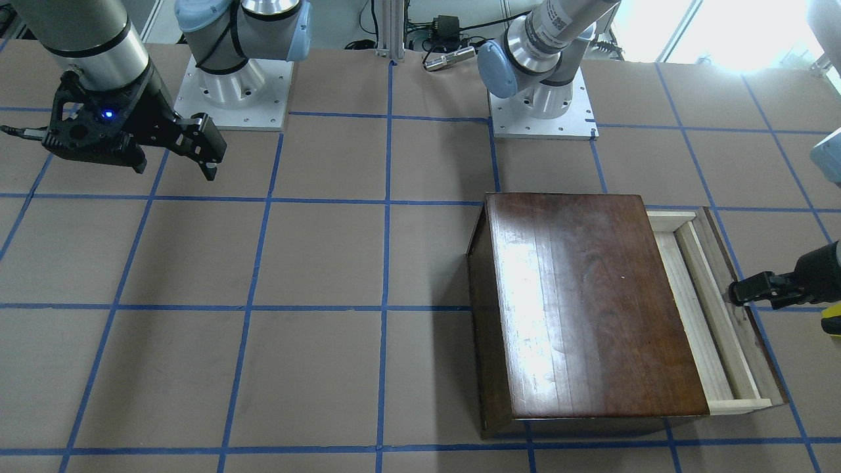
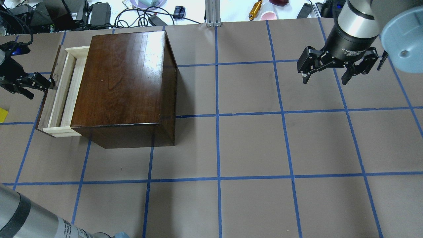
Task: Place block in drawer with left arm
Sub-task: 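Pull the drawer farther open with the left gripper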
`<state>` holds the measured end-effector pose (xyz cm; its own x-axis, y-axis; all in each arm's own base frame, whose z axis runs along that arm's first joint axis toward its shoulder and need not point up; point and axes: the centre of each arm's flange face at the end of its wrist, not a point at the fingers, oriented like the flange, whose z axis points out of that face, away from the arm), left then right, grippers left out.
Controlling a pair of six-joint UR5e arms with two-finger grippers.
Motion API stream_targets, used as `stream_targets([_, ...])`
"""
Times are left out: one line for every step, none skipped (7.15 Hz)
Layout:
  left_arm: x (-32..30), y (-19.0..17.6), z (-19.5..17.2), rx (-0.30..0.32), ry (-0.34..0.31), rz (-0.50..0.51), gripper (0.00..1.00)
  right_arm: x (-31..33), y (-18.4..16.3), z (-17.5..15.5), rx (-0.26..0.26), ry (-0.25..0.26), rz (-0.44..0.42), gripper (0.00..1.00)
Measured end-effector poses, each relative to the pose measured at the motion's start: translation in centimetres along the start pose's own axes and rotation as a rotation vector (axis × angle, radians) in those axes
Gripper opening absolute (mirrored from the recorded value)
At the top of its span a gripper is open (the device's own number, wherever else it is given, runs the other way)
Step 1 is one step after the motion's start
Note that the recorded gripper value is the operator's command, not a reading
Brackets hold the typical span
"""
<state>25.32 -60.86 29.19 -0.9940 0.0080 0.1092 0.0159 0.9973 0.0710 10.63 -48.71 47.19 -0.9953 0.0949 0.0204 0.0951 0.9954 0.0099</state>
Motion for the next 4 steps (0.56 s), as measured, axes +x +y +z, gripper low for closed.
stream_targets([-0.18,-0.26,0.08,0.001,0.001,0.0,0.86,0.0,0.0,-0.02,0.0,0.0,0.0,1.0])
stream_targets([-0.27,-0.42,0.16,0.001,0.001,-0.001,0.87,0.0,-0.01,-0.03,0.001,0.0,0.0,1.0])
stream_targets([-0.31,-0.47,0.07,0.002,0.0,-0.001,0.87,0.0,-0.01,-0.03,0.001,0.0,0.0,1.0])
stream_targets([-0.33,-0.42,-0.13,0.003,-0.003,-0.002,0.87,0.0,-0.01,-0.03,0.001,0.0,0.0,1.0])
